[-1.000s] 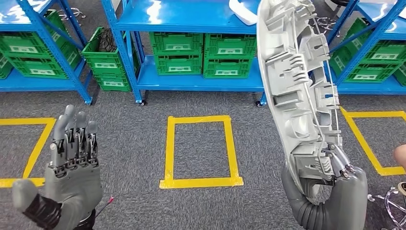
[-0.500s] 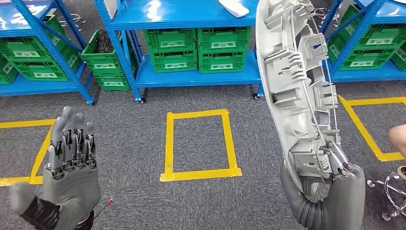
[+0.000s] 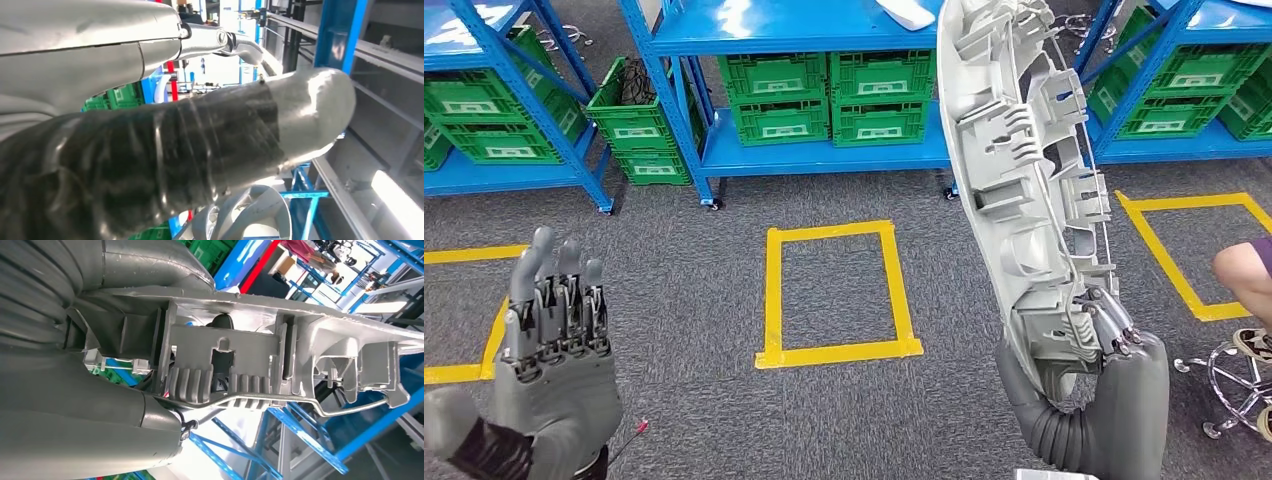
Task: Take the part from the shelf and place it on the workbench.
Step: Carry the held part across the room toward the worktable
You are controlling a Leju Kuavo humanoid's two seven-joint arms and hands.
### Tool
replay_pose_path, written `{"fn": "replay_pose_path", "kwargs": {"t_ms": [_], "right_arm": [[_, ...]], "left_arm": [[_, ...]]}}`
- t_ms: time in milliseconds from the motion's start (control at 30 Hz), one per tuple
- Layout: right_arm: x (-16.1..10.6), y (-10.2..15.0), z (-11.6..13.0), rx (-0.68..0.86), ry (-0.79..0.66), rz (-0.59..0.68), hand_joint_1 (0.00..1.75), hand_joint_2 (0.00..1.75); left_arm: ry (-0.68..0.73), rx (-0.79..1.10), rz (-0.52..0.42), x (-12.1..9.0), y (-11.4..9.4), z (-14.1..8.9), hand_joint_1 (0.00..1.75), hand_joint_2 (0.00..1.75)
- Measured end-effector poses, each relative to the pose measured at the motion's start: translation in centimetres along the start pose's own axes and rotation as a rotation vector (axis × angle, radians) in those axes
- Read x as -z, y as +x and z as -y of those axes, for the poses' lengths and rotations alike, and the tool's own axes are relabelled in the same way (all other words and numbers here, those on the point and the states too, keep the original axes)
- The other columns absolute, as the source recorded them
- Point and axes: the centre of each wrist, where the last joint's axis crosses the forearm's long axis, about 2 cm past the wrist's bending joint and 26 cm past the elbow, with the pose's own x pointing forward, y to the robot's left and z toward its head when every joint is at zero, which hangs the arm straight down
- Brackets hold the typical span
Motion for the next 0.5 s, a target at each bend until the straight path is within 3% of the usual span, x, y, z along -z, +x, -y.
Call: {"fn": "replay_pose_path", "kwargs": {"t_ms": [500], "right_arm": [[-0.04, -0.06, 0.05, -0.004, 0.001, -0.004, 1.75, 1.75]], "left_arm": [[0.005, -0.001, 0.001, -0.06, 0.00, 0.03, 0.00, 0.00]]}}
